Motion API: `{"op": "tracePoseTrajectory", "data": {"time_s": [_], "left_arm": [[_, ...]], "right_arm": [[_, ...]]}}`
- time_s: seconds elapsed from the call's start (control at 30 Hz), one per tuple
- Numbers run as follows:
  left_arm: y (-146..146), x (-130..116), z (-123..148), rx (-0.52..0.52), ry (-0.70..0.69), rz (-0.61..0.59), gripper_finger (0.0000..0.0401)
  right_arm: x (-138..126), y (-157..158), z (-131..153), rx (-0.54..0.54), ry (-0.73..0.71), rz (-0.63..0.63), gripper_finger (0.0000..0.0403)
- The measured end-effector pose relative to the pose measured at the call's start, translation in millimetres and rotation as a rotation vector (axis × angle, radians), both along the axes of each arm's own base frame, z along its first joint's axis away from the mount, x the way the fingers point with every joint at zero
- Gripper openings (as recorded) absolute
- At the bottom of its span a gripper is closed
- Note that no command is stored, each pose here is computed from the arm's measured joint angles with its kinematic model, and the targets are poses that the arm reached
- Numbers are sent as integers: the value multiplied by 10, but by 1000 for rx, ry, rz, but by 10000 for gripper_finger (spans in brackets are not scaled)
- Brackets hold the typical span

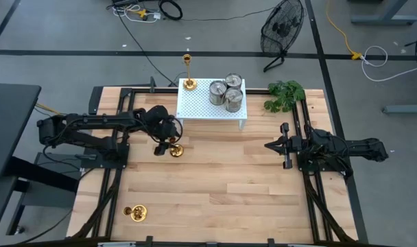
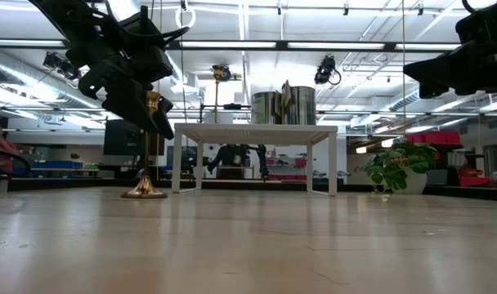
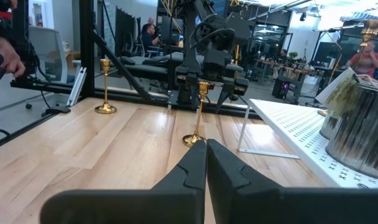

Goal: Pick & Place candle stick holders
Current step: Put the top candle holder aligned with the other candle holder on the shelf

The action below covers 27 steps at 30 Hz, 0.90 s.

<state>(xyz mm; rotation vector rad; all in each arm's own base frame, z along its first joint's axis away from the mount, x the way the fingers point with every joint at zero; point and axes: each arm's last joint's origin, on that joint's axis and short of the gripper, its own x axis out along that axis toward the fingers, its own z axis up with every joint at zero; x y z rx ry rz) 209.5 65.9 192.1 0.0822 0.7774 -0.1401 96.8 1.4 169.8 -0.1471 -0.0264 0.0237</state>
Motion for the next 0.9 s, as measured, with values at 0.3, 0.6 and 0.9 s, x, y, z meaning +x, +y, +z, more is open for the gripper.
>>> {"op": "tracePoseTrajectory", "data": {"time_s": [0.3,0.6,0.9], "left_arm": [[-24,-67,109,10,-37,6,256],[-72,-201,174,-22,-6,27,256],[-95,-286,232,2,-6,43,256]], "right_arm": [[0,0,0,0,0,0,17],[0,0,0,0,0,0,17],[0,0,0,0,0,0,17]]}}
